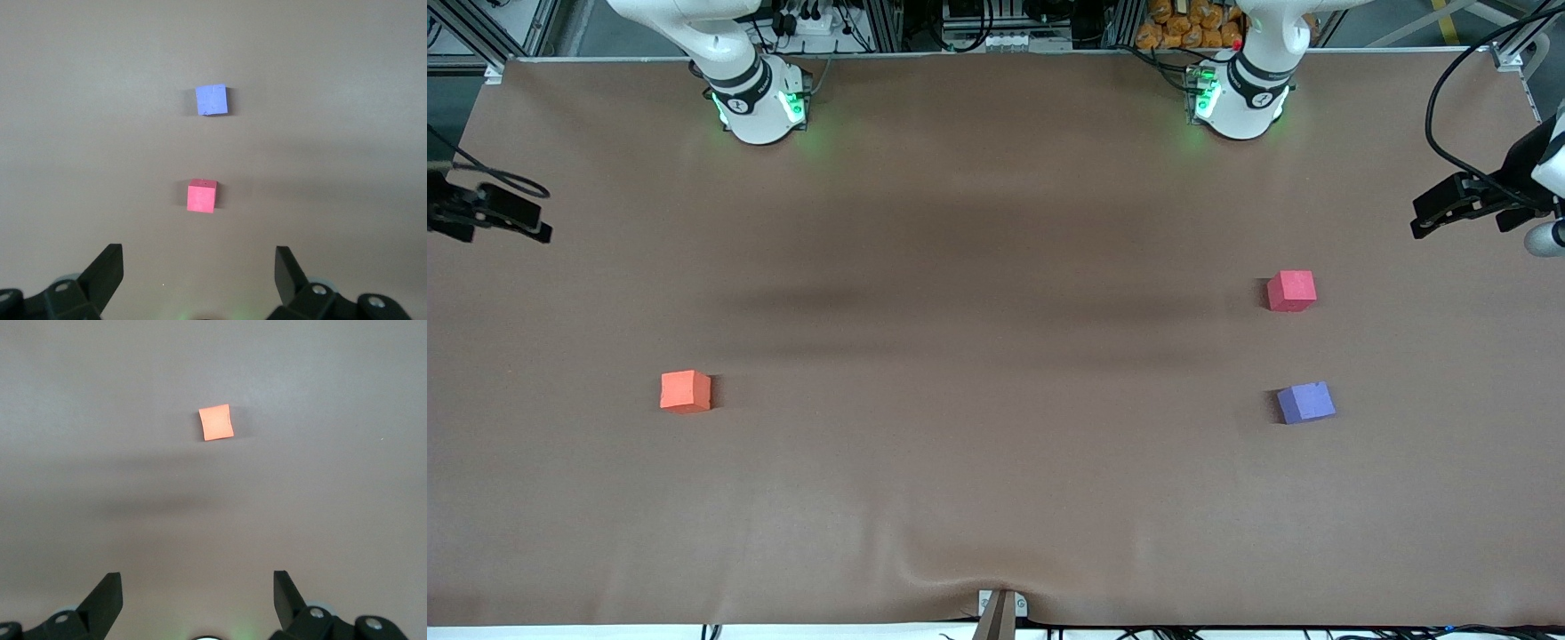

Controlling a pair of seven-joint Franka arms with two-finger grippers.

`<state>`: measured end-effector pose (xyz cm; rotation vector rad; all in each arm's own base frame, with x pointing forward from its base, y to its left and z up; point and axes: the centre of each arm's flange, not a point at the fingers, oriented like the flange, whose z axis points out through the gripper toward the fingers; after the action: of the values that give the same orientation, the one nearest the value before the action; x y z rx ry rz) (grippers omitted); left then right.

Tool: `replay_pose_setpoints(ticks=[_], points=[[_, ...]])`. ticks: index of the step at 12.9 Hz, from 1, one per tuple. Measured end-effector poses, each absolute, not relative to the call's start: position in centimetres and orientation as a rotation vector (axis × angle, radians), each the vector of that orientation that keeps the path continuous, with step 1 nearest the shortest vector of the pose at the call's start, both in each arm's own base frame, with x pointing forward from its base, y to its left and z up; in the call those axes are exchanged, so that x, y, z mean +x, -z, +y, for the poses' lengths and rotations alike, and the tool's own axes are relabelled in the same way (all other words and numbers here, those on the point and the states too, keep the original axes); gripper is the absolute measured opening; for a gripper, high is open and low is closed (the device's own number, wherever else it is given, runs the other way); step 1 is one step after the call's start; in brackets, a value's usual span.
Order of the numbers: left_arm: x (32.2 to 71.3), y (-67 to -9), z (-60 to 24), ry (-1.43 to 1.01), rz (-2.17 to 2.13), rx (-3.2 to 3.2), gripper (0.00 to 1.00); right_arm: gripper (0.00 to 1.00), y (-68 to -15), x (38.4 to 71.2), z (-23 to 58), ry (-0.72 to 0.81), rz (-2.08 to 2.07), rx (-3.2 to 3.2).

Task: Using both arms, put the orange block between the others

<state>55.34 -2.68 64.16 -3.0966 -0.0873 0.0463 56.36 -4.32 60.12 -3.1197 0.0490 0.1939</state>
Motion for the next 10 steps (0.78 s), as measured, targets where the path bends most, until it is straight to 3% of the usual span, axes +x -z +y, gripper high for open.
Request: replay_pose_setpoints(ticks=[6, 10], points=[[55.3, -64.0, -2.8, -0.051, -0.084, -3.102, 1.00, 1.00, -47.6, 62.5, -4.5, -0.319, 0.058, -3.134], [55.4, -63.7, -2.9, -0.062, -0.085, -3.116, 1.00, 1.00, -38.8, 65.1, -4.9, -0.214, 0.061, -3.162]])
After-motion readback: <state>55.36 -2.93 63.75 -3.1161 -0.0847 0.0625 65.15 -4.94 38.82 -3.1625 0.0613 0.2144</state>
